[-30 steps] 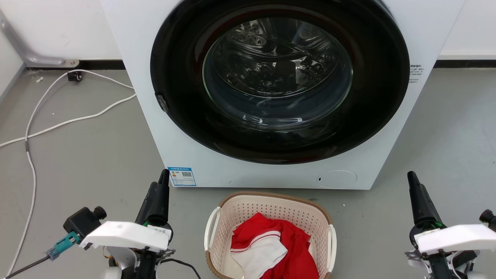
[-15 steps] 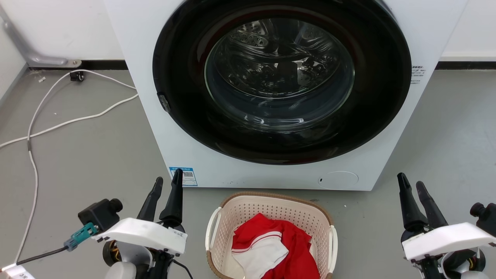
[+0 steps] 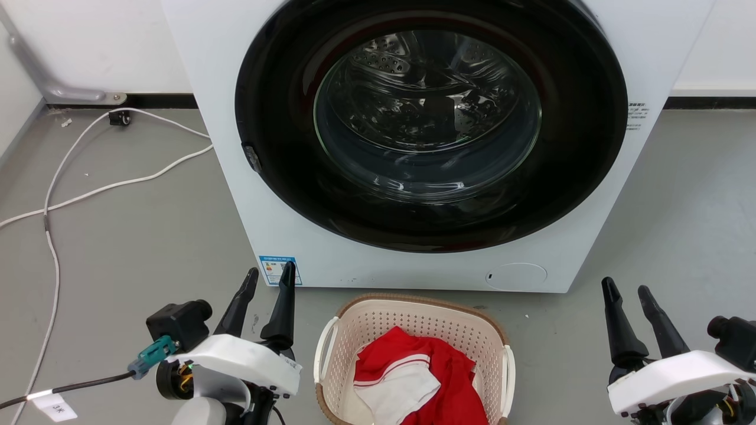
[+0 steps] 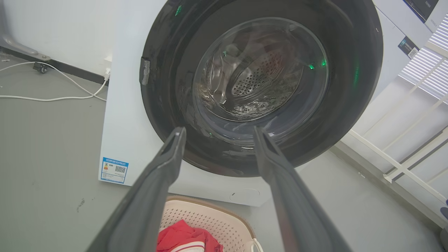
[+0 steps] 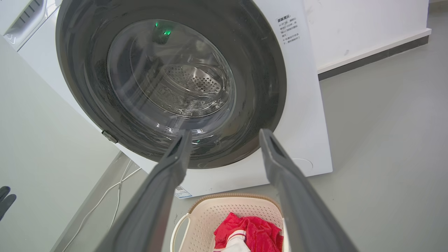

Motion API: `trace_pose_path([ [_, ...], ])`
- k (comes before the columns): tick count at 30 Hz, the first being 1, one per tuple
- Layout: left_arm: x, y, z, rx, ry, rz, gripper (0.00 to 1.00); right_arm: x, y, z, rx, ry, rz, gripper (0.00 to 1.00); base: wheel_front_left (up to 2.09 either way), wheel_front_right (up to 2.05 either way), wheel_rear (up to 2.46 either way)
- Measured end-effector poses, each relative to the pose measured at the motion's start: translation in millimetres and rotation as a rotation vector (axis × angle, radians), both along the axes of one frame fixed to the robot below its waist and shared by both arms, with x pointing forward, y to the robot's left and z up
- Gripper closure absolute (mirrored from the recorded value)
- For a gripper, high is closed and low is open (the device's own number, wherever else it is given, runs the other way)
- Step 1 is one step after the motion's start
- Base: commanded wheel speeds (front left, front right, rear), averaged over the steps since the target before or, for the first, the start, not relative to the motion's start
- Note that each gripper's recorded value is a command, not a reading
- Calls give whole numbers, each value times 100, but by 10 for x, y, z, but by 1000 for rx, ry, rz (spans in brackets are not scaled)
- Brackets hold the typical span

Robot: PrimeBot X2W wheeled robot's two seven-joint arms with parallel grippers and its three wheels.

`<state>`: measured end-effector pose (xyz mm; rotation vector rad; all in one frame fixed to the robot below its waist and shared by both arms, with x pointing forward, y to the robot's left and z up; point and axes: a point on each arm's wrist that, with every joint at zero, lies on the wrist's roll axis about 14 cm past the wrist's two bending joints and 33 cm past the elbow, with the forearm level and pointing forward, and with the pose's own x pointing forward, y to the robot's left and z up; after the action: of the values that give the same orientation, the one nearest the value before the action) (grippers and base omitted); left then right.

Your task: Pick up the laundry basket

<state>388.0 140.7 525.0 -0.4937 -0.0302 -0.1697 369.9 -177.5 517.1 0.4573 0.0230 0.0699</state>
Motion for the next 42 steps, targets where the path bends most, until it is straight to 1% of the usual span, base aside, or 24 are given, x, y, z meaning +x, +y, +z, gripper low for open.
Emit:
trace_pose_path([
  [8,-9,-62,-10,93,-19,-20,0,-37,9,-21,-88,13,10,0,0,0,0],
  [18,-4,-130,12,183,-53,-39,0,-64,20,-20,-174,12,16,0,0,0,0],
  [32,1,-179,51,274,-99,-49,0,-85,29,-19,-270,-3,17,0,0,0,0],
  [42,-7,-208,76,359,-133,-57,0,-86,39,-8,-330,-21,19,0,0,0,0],
])
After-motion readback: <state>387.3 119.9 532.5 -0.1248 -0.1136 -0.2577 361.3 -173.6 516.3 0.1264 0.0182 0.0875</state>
